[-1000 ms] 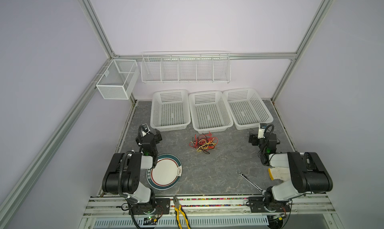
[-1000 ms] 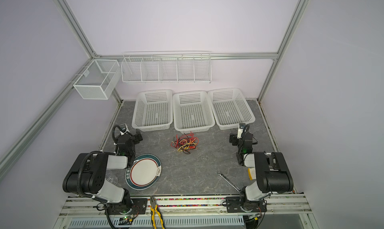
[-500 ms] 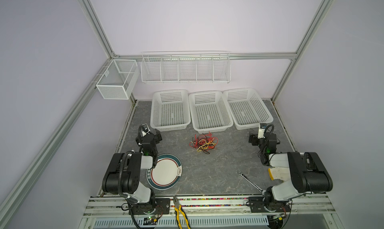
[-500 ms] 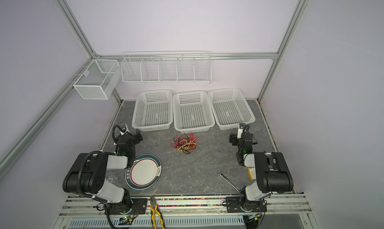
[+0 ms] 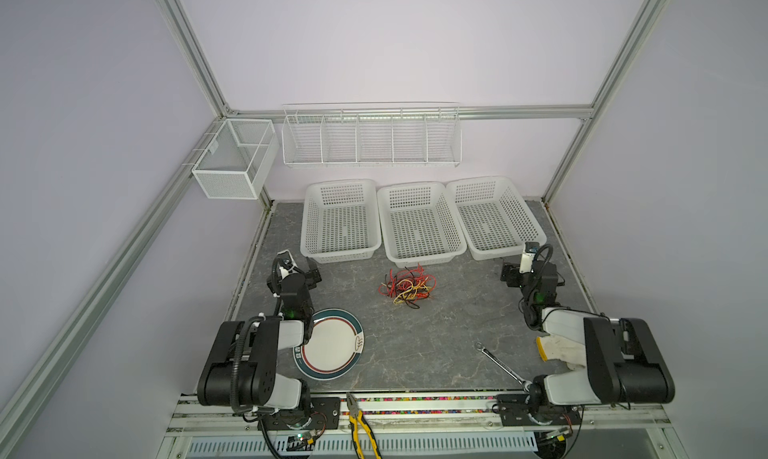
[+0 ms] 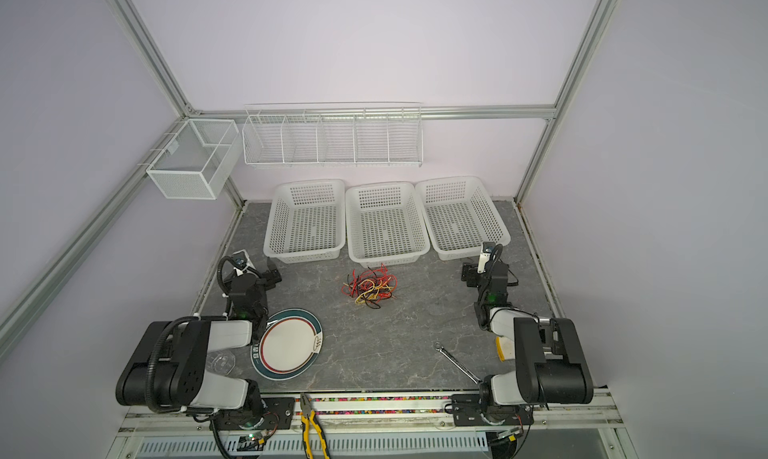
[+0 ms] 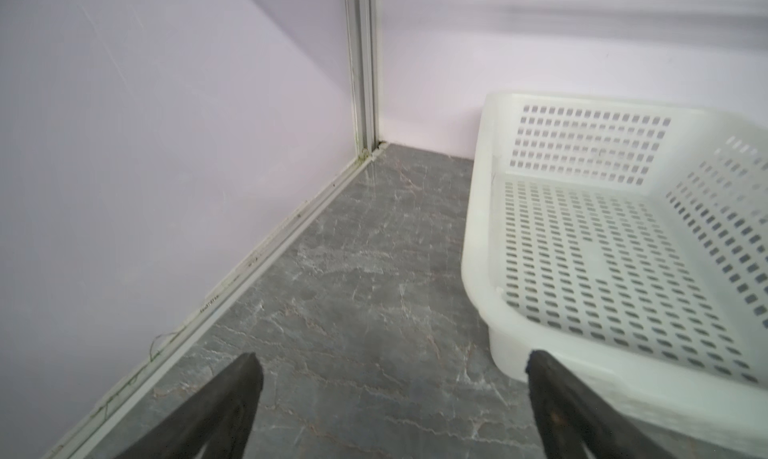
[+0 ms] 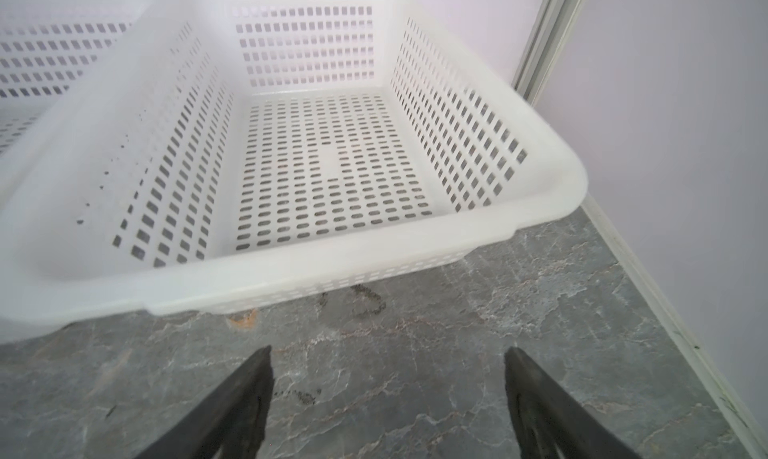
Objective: Untangle the cables
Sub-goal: 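Move both grippers forward toward the tangled wire pile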
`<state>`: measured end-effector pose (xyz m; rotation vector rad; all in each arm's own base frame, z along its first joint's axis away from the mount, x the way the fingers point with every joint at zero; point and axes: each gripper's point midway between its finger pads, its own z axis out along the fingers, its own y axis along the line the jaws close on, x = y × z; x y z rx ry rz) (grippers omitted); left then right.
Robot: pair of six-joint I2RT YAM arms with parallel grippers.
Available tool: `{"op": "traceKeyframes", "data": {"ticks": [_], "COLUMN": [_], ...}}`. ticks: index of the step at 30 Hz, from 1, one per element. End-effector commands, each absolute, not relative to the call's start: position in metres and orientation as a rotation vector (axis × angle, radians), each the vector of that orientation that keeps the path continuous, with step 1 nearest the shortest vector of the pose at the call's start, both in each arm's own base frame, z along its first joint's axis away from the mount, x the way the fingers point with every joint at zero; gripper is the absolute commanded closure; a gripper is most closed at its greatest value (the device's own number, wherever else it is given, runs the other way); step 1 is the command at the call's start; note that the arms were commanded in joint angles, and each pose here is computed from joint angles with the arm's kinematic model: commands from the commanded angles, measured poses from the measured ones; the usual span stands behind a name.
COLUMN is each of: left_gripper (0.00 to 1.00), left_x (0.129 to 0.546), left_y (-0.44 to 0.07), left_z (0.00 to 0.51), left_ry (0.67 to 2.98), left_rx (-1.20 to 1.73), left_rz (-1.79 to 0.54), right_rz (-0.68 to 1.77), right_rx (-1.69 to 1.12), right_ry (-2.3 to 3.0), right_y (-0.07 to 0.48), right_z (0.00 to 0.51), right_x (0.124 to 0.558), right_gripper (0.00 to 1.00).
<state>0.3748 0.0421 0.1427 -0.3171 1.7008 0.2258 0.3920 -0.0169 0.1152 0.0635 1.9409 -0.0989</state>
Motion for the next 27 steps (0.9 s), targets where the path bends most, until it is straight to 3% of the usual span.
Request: {"op": "traceKeyframes", "data": {"ticks": [1, 15, 27], "left_gripper": [0.01, 0.01, 0.00], "left_x": [0.370, 0.363, 0.341], "left_y": [0.044, 0.016, -0.061], "left_z": [0.155, 0.205, 0.213], "left_ry": [1.677, 1.789, 1.843], "left_rx": [-0.334, -0.299, -0.214], "left_rz": [0.224, 0.067, -0.226], "right_rz": [-0.135, -0.130, 0.177], "right_rx": [0.097, 0.148, 0.062], "right_ry": [1.962, 2.011, 2.076], "right_y": [-0.021, -0.006, 0.053], "right_z": [0.122, 0.167, 0.200], "right_x": [0.389, 0.392, 0.392], "right_gripper": [0.12, 0.12, 0.12]}}
